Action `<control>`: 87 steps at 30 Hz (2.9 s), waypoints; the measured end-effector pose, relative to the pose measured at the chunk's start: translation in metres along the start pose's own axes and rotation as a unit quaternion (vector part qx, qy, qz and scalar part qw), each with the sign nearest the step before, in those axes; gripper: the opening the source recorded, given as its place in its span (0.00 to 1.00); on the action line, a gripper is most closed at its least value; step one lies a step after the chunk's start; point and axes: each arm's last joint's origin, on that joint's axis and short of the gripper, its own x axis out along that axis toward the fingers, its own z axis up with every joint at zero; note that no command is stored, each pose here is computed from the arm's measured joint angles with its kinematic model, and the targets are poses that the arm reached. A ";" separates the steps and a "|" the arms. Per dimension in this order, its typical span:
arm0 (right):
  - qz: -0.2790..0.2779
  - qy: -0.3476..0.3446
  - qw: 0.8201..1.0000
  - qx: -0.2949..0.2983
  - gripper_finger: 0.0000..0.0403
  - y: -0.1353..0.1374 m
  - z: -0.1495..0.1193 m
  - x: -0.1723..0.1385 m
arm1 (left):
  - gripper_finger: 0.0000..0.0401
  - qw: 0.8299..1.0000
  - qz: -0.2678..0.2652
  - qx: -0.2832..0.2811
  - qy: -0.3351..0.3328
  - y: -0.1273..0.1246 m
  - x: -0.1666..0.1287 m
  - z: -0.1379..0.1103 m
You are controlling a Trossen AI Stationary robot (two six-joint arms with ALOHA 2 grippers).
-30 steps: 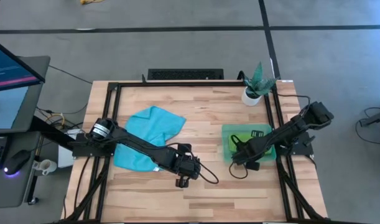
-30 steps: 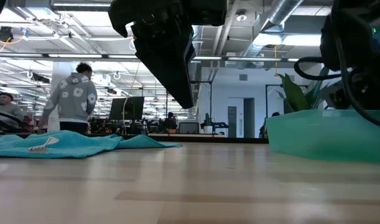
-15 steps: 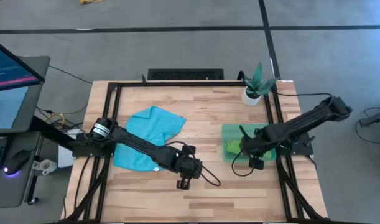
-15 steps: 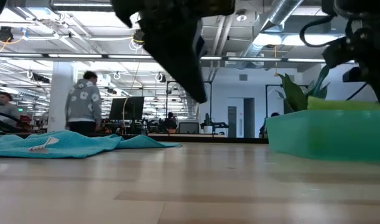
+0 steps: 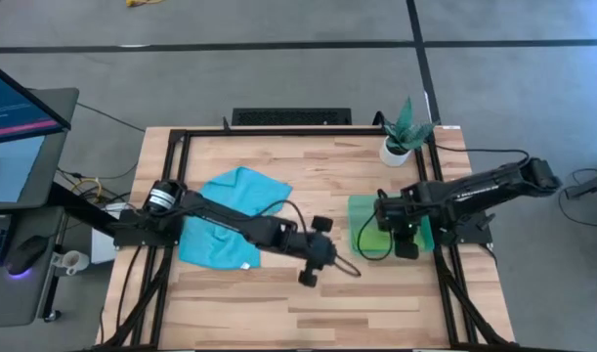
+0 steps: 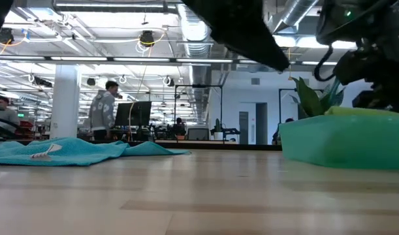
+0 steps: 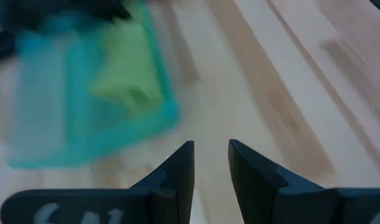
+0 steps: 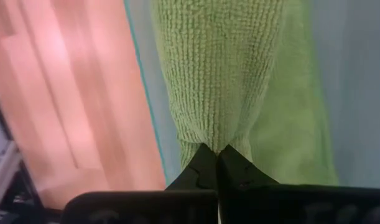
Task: Roll microfiber towels into tight, uniform cylinder then place into a basket
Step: Put the green towel into the green bin, then fold the blue towel
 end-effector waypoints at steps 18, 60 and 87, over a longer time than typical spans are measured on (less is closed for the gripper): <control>0.190 0.044 0.978 0.079 0.02 -0.029 0.018 0.016 | 0.23 0.995 -0.051 0.016 -0.081 0.064 0.010 -0.004; 0.145 0.128 0.964 0.181 0.42 -0.052 0.020 0.026 | 0.23 0.995 -0.073 -0.012 -0.063 0.055 0.041 -0.020; 0.097 -0.171 0.980 0.025 0.30 0.032 0.024 -0.034 | 0.23 0.996 -0.071 -0.048 0.004 0.021 -0.017 0.000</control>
